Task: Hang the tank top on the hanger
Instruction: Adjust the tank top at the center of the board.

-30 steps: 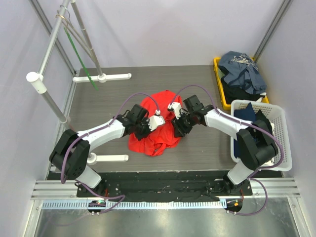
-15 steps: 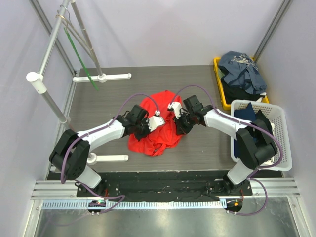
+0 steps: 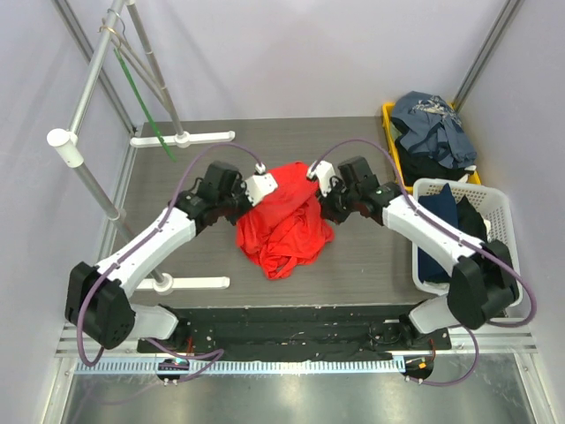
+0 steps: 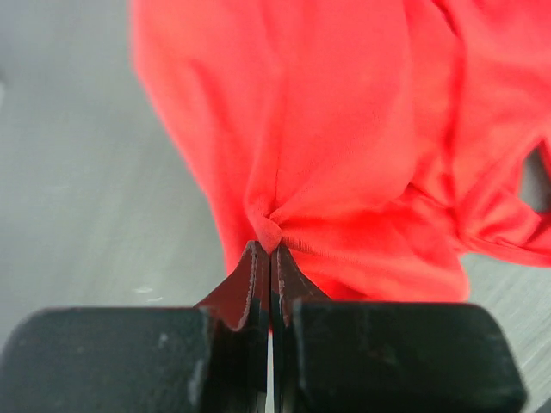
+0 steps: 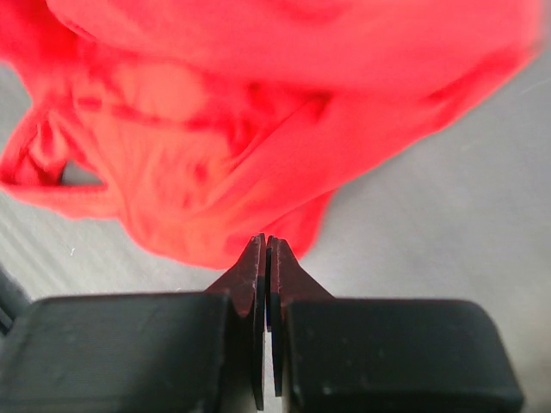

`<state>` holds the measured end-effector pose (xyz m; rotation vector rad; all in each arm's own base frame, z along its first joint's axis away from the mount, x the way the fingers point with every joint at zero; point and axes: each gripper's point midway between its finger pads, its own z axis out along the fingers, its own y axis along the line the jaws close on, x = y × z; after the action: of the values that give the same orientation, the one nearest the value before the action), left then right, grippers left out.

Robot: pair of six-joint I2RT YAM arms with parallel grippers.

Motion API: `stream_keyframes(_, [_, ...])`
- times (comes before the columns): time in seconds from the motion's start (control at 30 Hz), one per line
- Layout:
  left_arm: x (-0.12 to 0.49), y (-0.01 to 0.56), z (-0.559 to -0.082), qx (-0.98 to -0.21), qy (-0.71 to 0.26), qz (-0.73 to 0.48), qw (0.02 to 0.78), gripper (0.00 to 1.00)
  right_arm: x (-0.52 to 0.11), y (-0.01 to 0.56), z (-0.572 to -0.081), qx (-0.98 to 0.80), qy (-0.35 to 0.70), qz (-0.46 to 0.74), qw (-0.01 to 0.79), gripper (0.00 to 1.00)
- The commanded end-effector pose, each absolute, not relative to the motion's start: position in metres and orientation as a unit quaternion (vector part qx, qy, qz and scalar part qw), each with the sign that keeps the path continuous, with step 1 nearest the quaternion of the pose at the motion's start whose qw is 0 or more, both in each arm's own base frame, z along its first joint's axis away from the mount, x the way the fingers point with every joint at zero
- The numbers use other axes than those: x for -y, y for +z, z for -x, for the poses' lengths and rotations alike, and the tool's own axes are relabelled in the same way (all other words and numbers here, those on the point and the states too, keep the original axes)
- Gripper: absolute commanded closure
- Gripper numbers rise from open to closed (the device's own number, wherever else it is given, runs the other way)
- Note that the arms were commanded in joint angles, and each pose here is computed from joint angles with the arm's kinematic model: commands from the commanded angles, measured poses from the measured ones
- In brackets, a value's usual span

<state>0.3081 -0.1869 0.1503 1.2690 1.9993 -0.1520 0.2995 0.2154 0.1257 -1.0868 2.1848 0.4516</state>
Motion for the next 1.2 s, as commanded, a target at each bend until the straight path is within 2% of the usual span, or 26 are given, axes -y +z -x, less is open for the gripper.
stream_keyframes(0.0, [0.166, 0.214, -0.324, -0.769, -0.018, -0.484, 0.418, 1.0, -0.203, 0.227, -0.338, -0.787, 0.108, 0.399, 0.459, 0.99])
stream_keyframes(0.1, [0.152, 0.242, -0.331, -0.769, 0.008, -0.466, 0.437, 1.0, -0.185, 0.268, -0.351, -0.773, 0.073, 0.376, 0.505, 0.99])
stream_keyframes(0.17, [0.146, 0.256, -0.332, -0.769, 0.013, -0.458, 0.445, 1.0, -0.183, 0.264, -0.348, -0.777, 0.072, 0.385, 0.492, 0.98])
stream_keyframes(0.2, [0.147, 0.258, -0.331, -0.769, 0.01, -0.458, 0.446, 1.0, -0.185, 0.256, -0.345, -0.782, 0.08, 0.389, 0.481, 0.94])
stream_keyframes(0.23, [0.147, 0.257, -0.329, -0.771, 0.007, -0.459, 0.442, 1.0, -0.195, 0.241, -0.34, -0.786, 0.108, 0.401, 0.458, 0.79])
stream_keyframes(0.27, [0.148, 0.257, -0.327, -0.771, 0.003, -0.46, 0.441, 1.0, -0.198, 0.22, -0.332, -0.796, 0.121, 0.409, 0.43, 0.72])
stream_keyframes(0.4, [0.149, 0.254, -0.325, -0.773, -0.005, -0.461, 0.437, 1.0, -0.218, 0.152, -0.313, -0.815, 0.156, 0.433, 0.352, 0.55])
stream_keyframes(0.57, [0.146, 0.26, -0.324, -0.772, 0.001, -0.457, 0.441, 1.0, -0.237, 0.109, -0.306, -0.829, 0.165, 0.438, 0.307, 0.43])
stream_keyframes(0.8, [0.144, 0.263, -0.318, -0.774, 0.0, -0.455, 0.44, 1.0, -0.234, 0.083, -0.307, -0.845, 0.143, 0.434, 0.278, 0.38])
stream_keyframes(0.87, [0.143, 0.261, -0.317, -0.775, -0.001, -0.457, 0.437, 1.0, -0.234, 0.074, -0.304, -0.848, 0.147, 0.434, 0.266, 0.4])
stream_keyframes(0.97, [0.144, 0.261, -0.319, -0.775, -0.002, -0.455, 0.439, 1.0, -0.234, 0.065, -0.301, -0.852, 0.149, 0.434, 0.252, 0.55])
stream_keyframes(1.0, [0.145, 0.262, -0.319, -0.774, -0.003, -0.455, 0.441, 1.0, -0.234, 0.063, -0.301, -0.852, 0.149, 0.435, 0.25, 0.6])
stream_keyframes(1.03, [0.145, 0.261, -0.319, -0.775, -0.002, -0.454, 0.44, 1.0, -0.233, 0.062, -0.301, -0.852, 0.148, 0.437, 0.248, 0.7])
stream_keyframes(1.1, [0.145, 0.261, -0.319, -0.775, -0.003, -0.454, 0.44, 1.0, -0.233, 0.062, -0.301, -0.852, 0.146, 0.437, 0.25, 0.79])
stream_keyframes(1.17, [0.145, 0.262, -0.319, -0.775, -0.002, -0.454, 0.441, 1.0, -0.232, 0.066, -0.303, -0.85, 0.143, 0.439, 0.253, 0.94])
